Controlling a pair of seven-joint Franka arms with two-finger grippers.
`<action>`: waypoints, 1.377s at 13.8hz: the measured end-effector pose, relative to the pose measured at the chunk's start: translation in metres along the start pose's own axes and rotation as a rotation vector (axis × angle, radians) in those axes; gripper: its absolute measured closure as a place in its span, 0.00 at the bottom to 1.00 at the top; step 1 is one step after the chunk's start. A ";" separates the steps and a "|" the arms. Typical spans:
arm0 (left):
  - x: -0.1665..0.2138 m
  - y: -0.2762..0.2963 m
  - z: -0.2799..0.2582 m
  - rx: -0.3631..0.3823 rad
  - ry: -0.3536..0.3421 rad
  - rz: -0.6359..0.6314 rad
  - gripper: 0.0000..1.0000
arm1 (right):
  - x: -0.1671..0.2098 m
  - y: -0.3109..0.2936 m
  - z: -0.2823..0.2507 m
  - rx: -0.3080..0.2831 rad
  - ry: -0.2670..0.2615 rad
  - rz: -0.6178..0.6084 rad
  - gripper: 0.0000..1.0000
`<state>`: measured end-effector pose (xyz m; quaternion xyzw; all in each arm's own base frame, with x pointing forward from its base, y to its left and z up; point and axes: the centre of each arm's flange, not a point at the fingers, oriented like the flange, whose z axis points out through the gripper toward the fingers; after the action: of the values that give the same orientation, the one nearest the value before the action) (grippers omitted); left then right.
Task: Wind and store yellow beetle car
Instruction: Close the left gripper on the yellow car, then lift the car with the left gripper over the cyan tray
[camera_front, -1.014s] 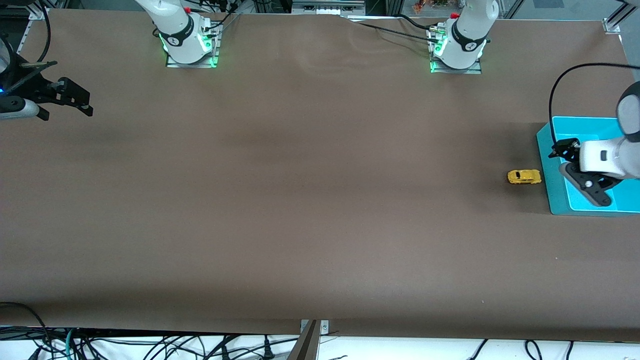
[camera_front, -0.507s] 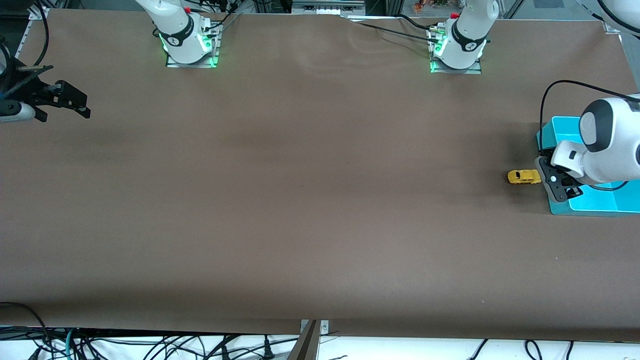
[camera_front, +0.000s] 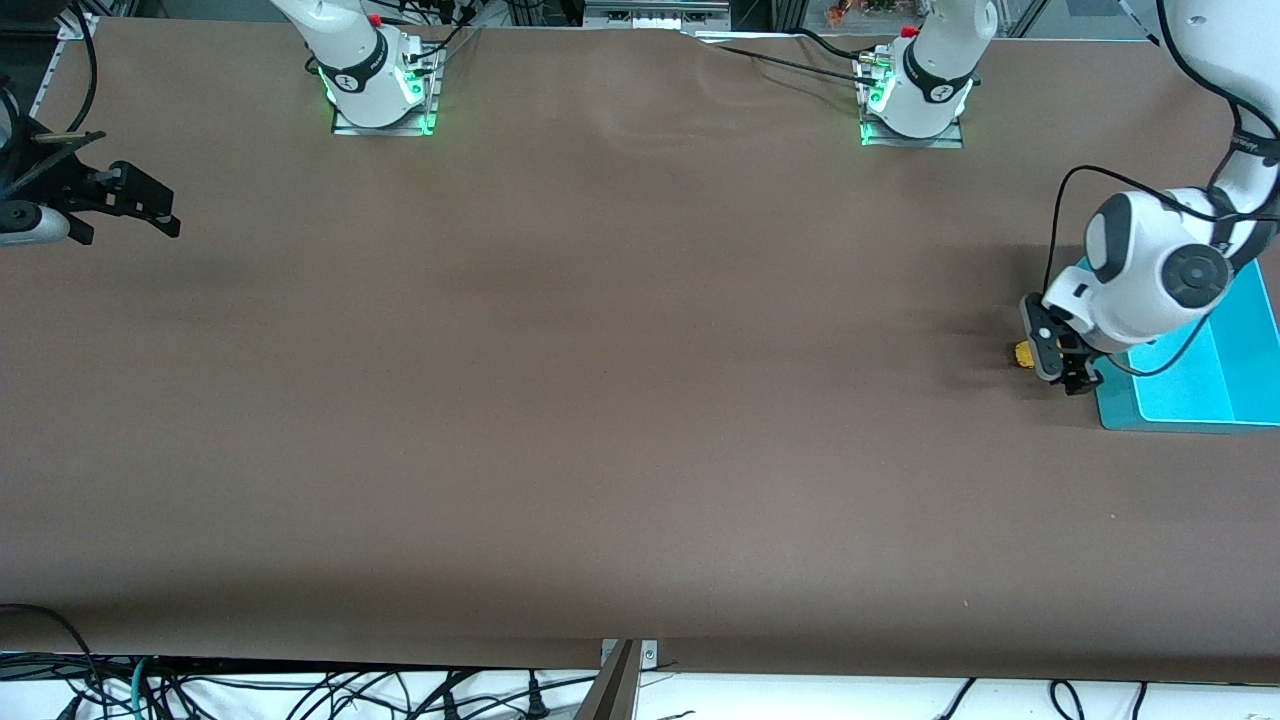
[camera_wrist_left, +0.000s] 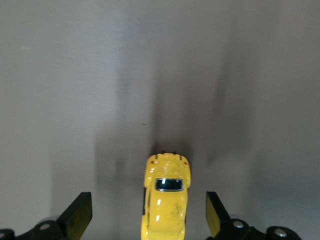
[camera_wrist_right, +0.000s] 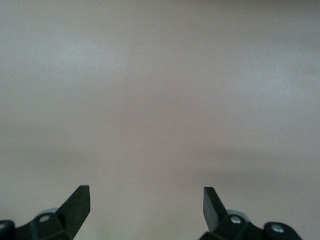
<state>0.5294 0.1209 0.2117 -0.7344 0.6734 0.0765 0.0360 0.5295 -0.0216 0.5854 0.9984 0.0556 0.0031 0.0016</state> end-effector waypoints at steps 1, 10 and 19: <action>-0.006 0.007 0.007 -0.005 -0.014 0.018 0.00 | 0.000 0.000 0.000 0.000 0.000 0.000 0.00; -0.029 0.022 0.049 0.005 -0.001 0.040 0.14 | 0.000 0.000 0.000 0.000 -0.001 0.000 0.00; -0.017 0.005 0.009 -0.007 -0.011 0.043 0.54 | 0.000 0.000 0.001 0.000 -0.002 0.001 0.00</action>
<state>0.5229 0.1383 0.2054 -0.7196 0.6884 0.0838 0.0355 0.5296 -0.0216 0.5848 0.9985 0.0553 0.0019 0.0014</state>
